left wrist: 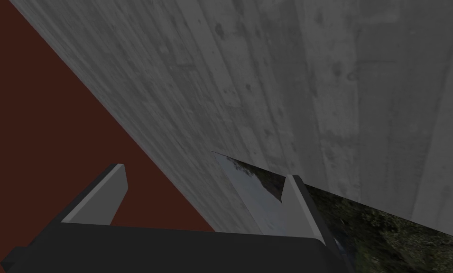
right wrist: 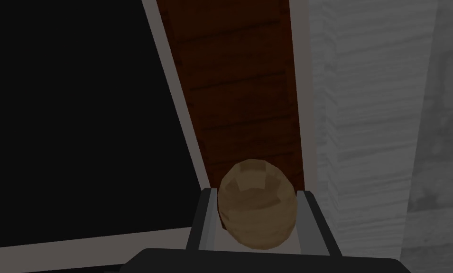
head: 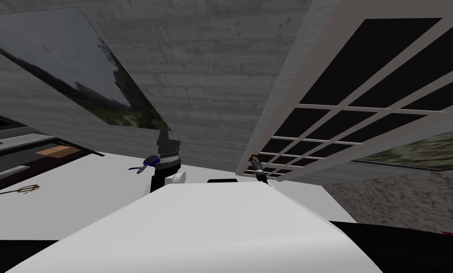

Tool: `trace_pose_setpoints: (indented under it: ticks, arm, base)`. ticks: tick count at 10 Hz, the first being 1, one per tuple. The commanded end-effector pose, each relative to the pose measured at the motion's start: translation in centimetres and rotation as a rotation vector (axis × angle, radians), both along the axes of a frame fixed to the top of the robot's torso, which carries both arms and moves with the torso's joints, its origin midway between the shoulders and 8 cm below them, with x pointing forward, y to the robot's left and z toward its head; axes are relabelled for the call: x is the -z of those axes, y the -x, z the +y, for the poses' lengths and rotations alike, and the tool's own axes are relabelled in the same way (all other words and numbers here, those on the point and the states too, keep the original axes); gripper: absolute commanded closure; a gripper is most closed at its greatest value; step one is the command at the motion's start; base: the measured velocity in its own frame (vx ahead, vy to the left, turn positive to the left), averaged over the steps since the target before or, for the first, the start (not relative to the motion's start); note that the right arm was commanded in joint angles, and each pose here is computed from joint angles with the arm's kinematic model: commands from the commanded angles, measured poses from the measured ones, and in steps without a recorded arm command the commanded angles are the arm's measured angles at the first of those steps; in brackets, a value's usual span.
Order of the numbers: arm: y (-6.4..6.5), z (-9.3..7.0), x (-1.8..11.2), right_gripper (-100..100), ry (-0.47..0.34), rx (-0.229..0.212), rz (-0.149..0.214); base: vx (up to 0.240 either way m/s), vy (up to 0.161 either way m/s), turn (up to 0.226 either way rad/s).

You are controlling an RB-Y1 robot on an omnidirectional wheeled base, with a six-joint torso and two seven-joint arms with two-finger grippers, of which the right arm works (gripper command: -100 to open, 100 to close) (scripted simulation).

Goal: Pull the door open

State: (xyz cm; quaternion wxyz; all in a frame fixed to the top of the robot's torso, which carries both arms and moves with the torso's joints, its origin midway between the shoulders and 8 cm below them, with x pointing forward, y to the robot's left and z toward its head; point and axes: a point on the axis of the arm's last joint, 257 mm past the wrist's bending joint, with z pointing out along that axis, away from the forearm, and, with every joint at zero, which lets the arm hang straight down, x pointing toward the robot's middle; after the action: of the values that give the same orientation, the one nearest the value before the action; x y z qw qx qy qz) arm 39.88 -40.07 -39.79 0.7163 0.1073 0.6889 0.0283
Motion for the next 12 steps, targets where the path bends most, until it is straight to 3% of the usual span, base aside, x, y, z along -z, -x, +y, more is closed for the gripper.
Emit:
trace_pose_setpoints:
  ticks: [1,4,12]
  arm:
    - [0.3,0.6,0.3,100,-0.050,-0.003,-0.003]
    - [0.4,0.5,0.3,100,-0.075,0.000,-0.007]
    - [2.1,0.4,0.3,100,-0.355,0.030,-0.058]
  base:
    - [-0.032,-0.016,0.079]
    - [-0.021,-0.012,0.030]
    - [-0.041,-0.022,0.093]
